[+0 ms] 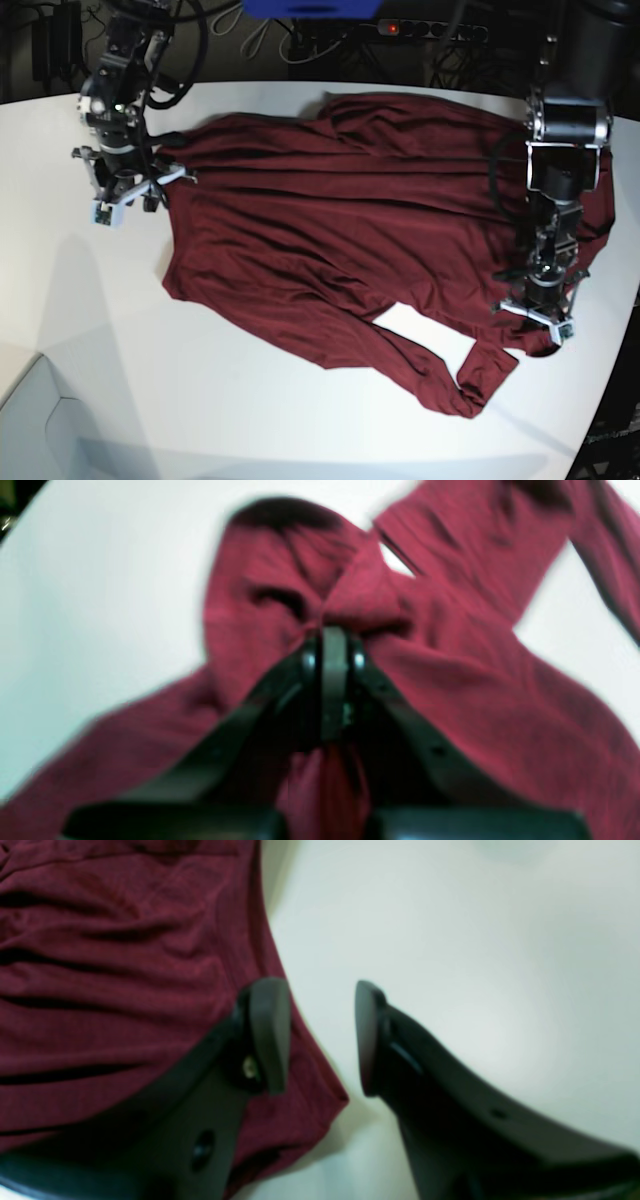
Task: Layout the t-shirt on the table in an organized manner, then fold the t-shirt properly
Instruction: 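Regrasp the shirt edge with the left gripper and pull it outward, then pull the shirt edges apart with both grippers, flattening the body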
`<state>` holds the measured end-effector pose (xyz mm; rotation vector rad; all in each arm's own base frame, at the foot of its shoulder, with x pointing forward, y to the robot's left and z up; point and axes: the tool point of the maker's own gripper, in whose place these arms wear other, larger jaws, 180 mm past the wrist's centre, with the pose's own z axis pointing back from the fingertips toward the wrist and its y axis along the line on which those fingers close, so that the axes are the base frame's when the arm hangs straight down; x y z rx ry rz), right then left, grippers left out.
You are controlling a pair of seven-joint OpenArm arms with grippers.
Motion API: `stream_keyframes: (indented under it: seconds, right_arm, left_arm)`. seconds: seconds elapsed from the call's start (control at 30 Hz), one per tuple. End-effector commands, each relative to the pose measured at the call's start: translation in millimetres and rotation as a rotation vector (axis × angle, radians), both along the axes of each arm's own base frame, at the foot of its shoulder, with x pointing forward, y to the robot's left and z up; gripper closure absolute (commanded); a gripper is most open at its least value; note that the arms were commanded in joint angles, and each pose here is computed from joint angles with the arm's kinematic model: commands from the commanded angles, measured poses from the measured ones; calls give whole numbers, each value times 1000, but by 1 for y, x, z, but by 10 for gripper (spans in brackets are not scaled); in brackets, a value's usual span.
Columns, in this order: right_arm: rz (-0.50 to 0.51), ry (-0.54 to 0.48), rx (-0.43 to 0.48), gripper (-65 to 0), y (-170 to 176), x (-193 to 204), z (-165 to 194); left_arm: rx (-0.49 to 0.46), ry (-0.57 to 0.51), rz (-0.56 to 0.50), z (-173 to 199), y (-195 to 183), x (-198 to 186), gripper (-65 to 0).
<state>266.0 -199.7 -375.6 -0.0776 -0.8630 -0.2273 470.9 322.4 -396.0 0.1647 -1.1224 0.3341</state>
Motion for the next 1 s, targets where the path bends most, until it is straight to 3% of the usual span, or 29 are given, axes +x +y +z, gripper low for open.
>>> stream_keyframes:
  seconds: [0.0, 0.13, 0.33, 0.67, 0.8, 0.97]
  right_arm:
    - [-2, -40, -12, -227, -2, 6, 10]
    - [0, -39, -18, -227, -5, 6, 10]
    - [5, -18, -14, -227, -4, 4, 2]
    - [4, -1, -8, -226, -4, 2, -4]
    - [4, -1, -8, -226, -4, 2, -4]
    - [13, -32, -24, -226, -7, 12, 6]
  left_arm:
    - [27, -110, 22, 42, 15, 20, -13]
    - [50, -176, 73, 71, 48, 18, -1]
    - [85, -191, 105, 86, 76, 11, -1]
    - [103, -162, 125, 75, 90, -4, -3]
    - [64, -158, 219, 60, 118, -39, -2]
    - [17, -104, 254, 50, 127, -74, -2]
